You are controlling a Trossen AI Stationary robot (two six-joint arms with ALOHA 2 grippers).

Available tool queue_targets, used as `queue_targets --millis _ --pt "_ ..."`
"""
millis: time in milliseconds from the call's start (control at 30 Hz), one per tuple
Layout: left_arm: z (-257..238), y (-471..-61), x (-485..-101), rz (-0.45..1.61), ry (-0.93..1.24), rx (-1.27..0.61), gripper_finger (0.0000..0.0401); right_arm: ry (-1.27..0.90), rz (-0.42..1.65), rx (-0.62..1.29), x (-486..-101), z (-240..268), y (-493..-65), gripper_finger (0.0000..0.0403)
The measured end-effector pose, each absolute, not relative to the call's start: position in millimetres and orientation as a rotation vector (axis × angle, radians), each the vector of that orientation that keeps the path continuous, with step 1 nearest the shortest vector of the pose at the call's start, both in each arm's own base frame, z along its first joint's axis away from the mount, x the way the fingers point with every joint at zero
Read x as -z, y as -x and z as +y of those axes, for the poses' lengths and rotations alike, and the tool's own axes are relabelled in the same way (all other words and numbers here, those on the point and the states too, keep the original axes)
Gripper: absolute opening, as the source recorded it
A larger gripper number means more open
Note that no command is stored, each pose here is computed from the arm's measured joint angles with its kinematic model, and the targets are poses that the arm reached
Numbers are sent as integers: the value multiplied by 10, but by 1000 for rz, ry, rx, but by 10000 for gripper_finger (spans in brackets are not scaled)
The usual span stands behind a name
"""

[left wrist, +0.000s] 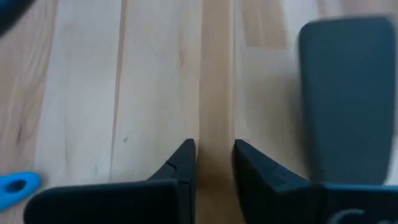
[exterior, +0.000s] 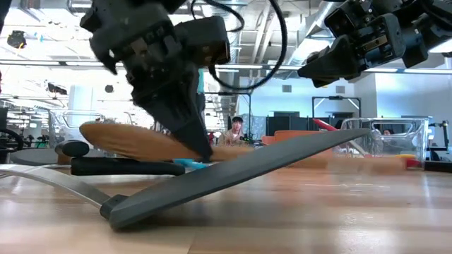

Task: Pick & Place Kitchen Items
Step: Put the brown spatula into the right transparent bin

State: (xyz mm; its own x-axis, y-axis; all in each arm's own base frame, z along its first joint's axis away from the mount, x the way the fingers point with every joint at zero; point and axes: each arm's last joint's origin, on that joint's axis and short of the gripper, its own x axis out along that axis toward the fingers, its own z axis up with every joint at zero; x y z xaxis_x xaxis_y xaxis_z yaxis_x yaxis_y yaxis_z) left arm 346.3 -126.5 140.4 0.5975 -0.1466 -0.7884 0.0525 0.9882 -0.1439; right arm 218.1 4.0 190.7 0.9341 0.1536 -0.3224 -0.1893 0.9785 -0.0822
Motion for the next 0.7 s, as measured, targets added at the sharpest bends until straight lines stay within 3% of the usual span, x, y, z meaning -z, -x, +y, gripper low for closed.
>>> queue_targets --millis 167,333,700 --pt "-1255 -3444 -1580 871 117 121 42 113 318 -175 -1908 40 -2181 0" --pt "-1230 -3406 -1825 792 119 102 5 113 319 -176 -1908 40 -2181 0" --pt "-1117 -3226 -2359 619 13 -37 1 113 319 -175 -1907 40 -2181 0"
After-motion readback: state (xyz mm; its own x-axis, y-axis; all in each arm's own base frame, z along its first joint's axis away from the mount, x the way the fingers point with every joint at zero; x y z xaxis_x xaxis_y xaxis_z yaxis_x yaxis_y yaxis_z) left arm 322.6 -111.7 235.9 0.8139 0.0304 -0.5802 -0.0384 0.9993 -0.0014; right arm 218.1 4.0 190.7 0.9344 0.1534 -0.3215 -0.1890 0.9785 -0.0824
